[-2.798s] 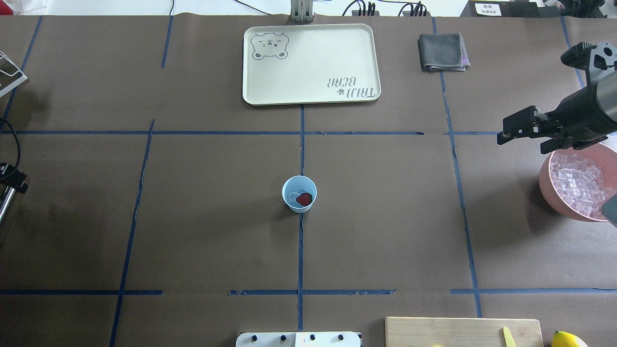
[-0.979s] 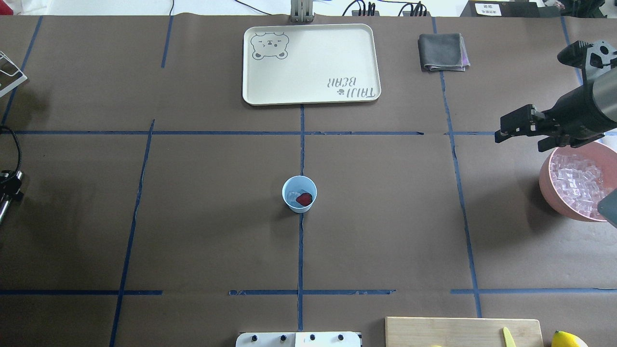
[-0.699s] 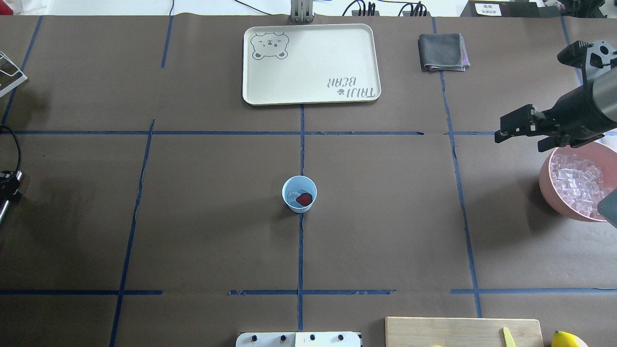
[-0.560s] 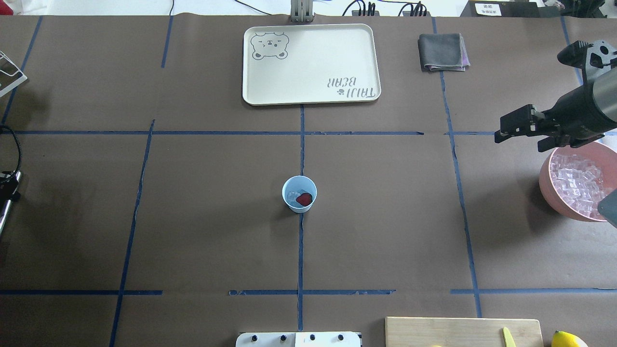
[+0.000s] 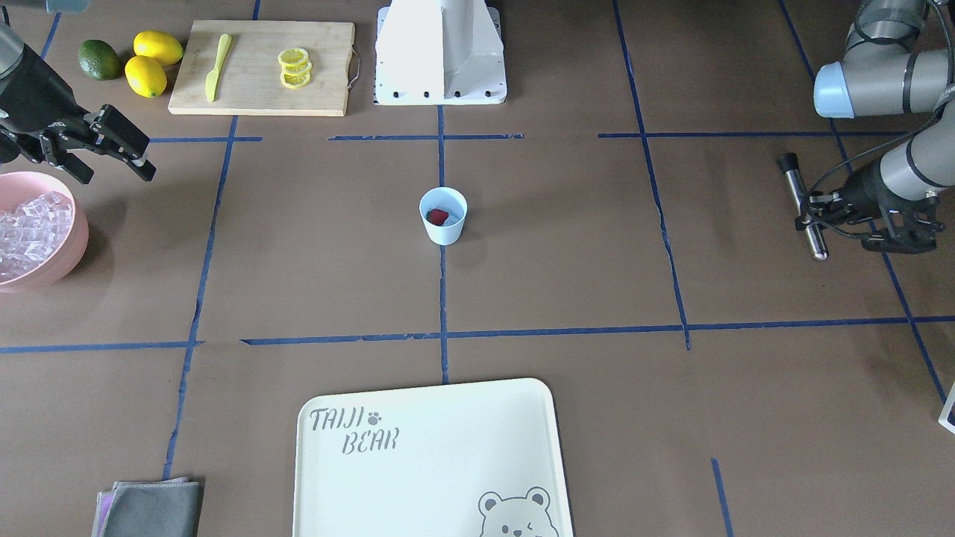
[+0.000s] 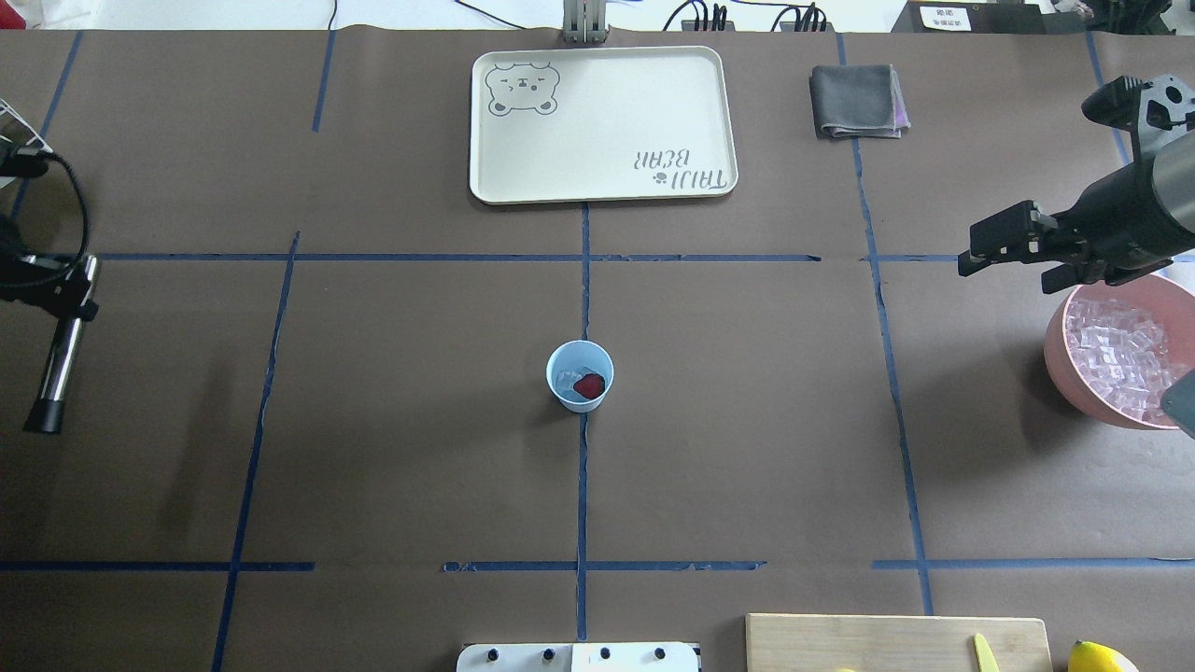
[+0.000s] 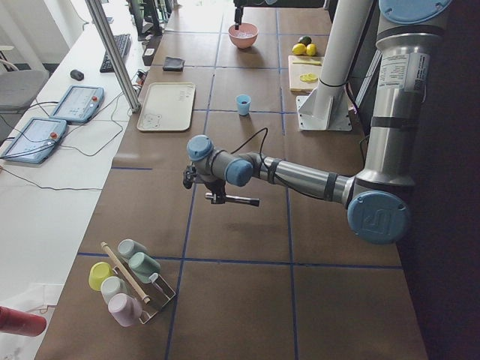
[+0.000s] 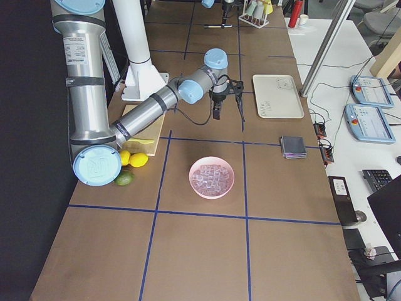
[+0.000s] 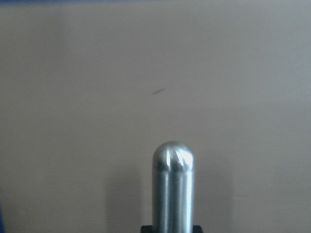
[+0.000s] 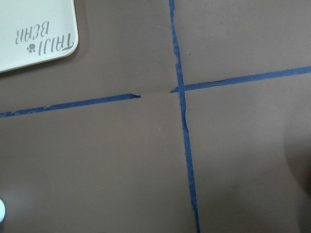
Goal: Mash ice and strawberries in cup
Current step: 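Lower the muddler into the blue cup while the right gripper draws back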
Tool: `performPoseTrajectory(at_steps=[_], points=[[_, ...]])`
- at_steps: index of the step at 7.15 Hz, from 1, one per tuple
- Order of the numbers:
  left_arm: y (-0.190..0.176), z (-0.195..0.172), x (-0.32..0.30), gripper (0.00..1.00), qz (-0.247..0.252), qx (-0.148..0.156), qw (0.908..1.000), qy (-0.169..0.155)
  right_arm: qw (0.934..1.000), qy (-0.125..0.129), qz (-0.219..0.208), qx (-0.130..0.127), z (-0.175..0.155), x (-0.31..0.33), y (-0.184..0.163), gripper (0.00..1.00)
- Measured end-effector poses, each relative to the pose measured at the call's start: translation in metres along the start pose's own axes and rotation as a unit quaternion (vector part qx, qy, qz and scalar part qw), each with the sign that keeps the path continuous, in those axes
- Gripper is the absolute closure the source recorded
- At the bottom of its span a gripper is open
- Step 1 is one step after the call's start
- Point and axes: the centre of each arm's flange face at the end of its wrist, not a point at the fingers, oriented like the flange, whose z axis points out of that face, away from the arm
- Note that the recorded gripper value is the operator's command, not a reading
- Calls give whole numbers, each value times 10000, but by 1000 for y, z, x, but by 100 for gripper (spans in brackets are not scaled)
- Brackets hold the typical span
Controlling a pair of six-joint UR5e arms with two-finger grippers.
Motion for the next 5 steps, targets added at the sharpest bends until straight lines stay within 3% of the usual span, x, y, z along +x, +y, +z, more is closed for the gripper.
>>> performPoseTrajectory(at_steps=[2,4,5], points=[[-2,-77,124,100,227,460,9981,331,10000,-7,37,42,-5,4,-2,0],[31,-86,271,100,970,1100,9883,411,9999,19,19,111,-14,18,-10,0],[52,-75,341,100,1507,1567,9753,390,9998,74,-99,135,-18,32,-13,0]])
